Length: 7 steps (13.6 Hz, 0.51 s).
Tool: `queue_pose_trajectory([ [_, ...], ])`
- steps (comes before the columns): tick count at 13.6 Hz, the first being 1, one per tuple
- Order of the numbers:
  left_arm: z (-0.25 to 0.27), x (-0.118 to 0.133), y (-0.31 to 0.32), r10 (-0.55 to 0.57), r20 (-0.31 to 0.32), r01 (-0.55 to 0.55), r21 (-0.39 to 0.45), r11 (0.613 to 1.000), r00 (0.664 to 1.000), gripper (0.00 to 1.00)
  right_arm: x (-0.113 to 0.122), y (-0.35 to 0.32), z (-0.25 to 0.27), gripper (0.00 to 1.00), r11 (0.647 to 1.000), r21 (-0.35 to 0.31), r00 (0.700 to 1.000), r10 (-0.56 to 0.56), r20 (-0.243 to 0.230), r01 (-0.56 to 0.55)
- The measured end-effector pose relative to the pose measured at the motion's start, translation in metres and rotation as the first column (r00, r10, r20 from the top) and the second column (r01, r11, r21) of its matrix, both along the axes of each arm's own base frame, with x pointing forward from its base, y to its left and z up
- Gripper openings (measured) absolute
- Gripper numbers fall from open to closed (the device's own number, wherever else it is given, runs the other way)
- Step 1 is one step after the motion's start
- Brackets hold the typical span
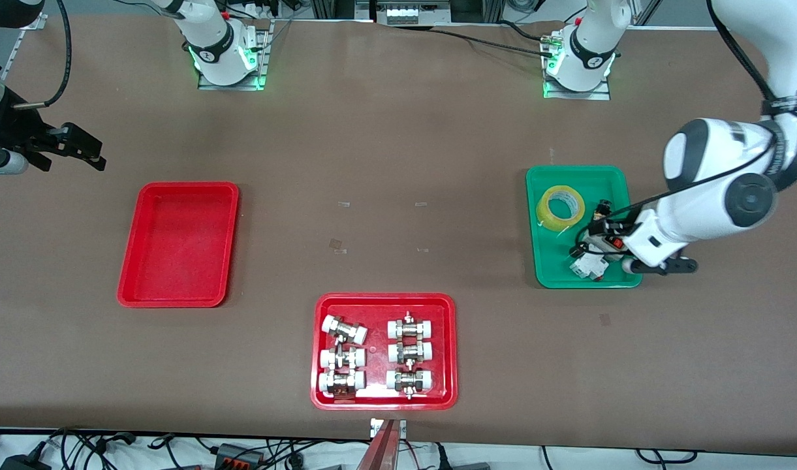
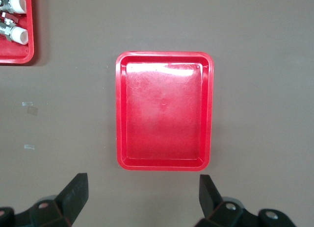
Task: Left arm passes tape to right arm into tray
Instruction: 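Move the left gripper down over the yellow tape roll in the green tray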
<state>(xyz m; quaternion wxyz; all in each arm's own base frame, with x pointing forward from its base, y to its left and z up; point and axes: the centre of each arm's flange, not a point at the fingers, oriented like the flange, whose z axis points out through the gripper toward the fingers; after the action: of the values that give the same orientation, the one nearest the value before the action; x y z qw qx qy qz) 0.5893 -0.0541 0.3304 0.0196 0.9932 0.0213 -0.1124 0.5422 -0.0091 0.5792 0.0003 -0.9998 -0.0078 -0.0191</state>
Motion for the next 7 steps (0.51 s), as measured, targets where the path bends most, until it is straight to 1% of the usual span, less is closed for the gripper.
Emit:
queue_pose_trajectory([
  [3,-0.043,-0.037,-0.001,-0.003,-0.018,0.003,0.009,1.0,1.0,1.0,0.0,0.0,0.0,1.0,1.0,0.0,1.0,0.001,-0.003,-0.001],
  [5,-0.072,-0.059,-0.001,0.004,-0.028,-0.004,0.013,1.0,1.0,1.0,-0.003,0.0,-0.003,1.0,1.0,0.0,1.0,0.001,-0.028,-0.001],
  [7,-0.09,-0.075,-0.001,0.007,-0.045,-0.006,0.016,1.0,0.999,1.0,-0.004,0.0,-0.003,1.0,1.0,0.001,0.999,0.001,-0.037,-0.001],
])
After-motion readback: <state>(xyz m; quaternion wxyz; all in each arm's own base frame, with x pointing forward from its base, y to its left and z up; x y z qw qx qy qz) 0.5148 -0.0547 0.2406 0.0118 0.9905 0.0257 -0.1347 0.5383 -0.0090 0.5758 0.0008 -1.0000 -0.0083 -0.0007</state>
